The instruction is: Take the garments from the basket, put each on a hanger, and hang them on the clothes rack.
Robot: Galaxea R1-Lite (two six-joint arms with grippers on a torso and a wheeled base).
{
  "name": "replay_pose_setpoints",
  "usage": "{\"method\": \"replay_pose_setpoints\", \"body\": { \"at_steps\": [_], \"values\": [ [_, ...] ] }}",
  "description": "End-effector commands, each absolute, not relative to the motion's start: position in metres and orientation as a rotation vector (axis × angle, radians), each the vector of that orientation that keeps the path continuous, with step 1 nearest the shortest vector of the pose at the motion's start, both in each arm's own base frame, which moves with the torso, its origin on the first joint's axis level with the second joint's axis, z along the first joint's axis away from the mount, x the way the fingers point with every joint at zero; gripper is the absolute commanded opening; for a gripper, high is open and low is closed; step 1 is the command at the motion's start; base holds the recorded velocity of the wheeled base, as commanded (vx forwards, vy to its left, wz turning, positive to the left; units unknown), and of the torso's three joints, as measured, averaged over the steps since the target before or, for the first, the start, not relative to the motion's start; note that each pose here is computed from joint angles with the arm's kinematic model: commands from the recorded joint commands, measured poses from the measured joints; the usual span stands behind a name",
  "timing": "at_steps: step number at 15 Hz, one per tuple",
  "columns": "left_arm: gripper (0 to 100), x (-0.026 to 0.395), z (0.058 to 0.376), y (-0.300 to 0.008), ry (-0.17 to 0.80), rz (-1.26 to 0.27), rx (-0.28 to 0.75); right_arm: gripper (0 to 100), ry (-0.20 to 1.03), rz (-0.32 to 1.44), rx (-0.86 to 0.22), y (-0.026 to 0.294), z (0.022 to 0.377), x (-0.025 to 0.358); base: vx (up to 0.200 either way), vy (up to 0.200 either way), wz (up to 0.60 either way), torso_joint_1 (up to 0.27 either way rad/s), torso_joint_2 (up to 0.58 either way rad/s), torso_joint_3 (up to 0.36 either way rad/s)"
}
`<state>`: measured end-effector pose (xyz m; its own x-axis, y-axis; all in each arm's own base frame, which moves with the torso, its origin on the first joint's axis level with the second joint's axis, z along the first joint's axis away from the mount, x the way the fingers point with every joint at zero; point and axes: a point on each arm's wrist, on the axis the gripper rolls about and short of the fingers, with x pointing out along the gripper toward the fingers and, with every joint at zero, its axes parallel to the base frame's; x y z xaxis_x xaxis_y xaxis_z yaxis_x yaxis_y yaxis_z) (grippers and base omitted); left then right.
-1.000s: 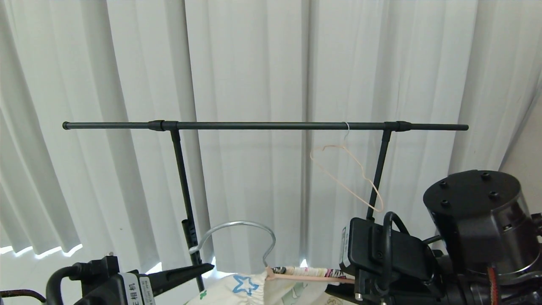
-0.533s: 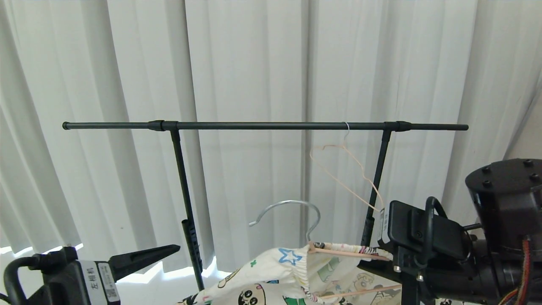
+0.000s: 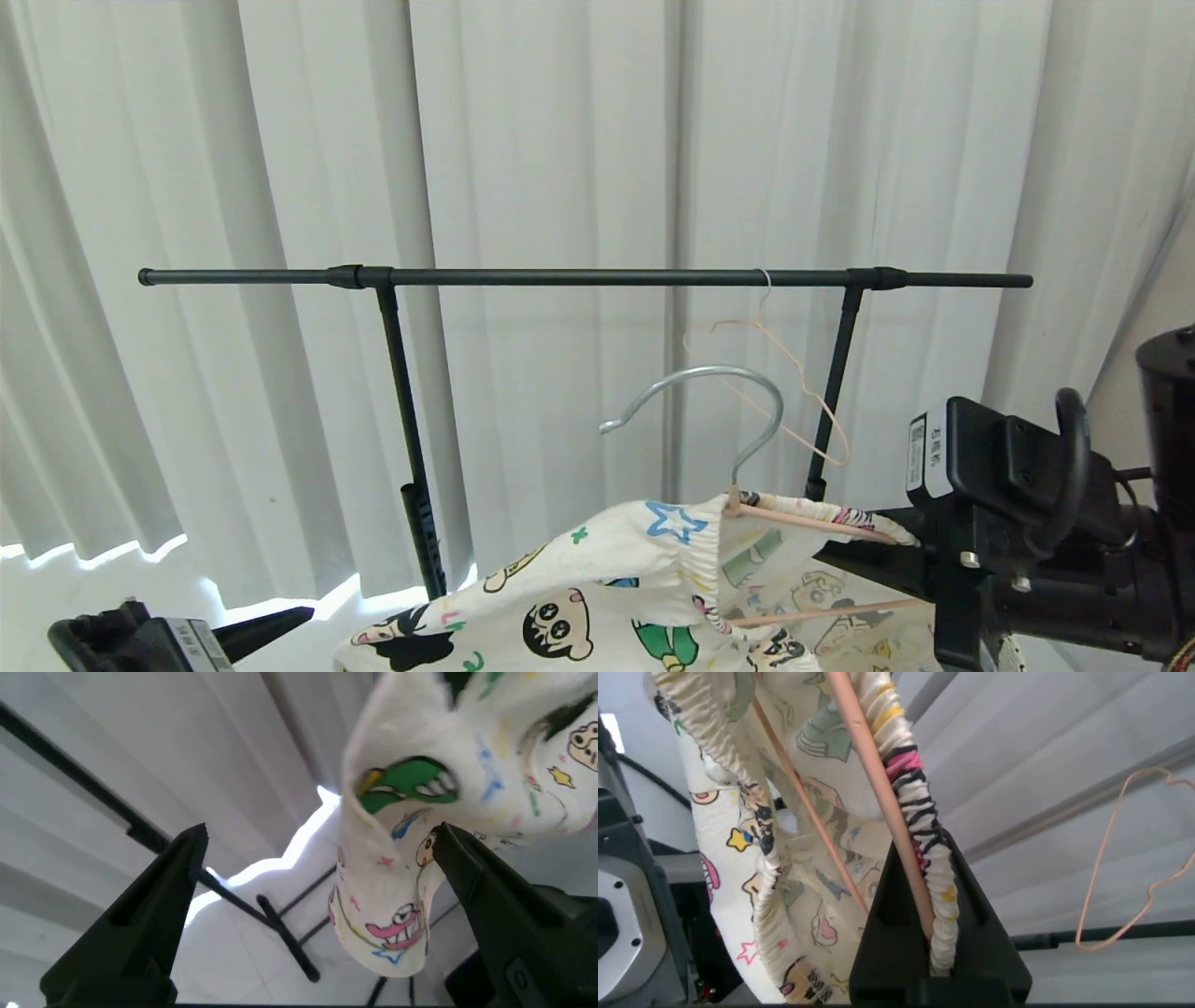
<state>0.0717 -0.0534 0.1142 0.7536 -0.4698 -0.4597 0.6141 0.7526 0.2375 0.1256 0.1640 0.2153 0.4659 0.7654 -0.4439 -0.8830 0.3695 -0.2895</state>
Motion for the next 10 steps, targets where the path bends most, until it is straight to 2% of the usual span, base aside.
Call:
{"method": "replay_pose_setpoints", "body": {
  "at_steps": [1, 4, 5, 7, 10],
  "values": [
    [100, 0.085, 0.113, -0.062, 0.466, -0.595, 0.383, 0, 0.218, 1.075, -0.521, 0.159, 0.222, 0.120, 0.000, 0.000, 0.00, 0.000, 0.00, 0.000],
    [100, 0.088, 0.109, -0.065, 0.503, -0.610, 0.387, 0, 0.195, 1.066, -0.516, 0.154, 0.227, 0.117, 0.000, 0.000, 0.00, 0.000, 0.00, 0.000],
    [0, 0.088, 0.109, -0.066, 0.502, -0.622, 0.384, 0, 0.189, 1.064, -0.514, 0.153, 0.228, 0.116, 0.000, 0.000, 0.00, 0.000, 0.00, 0.000],
    [0, 0.090, 0.110, -0.063, 0.504, -0.590, 0.376, 0, 0.193, 1.060, -0.514, 0.152, 0.227, 0.116, 0.000, 0.000, 0.00, 0.000, 0.00, 0.000],
    [0, 0.098, 0.110, -0.049, 0.520, -0.455, 0.341, 0, 0.204, 1.048, -0.512, 0.151, 0.226, 0.118, 0.000, 0.000, 0.00, 0.000, 0.00, 0.000]
  ]
}}
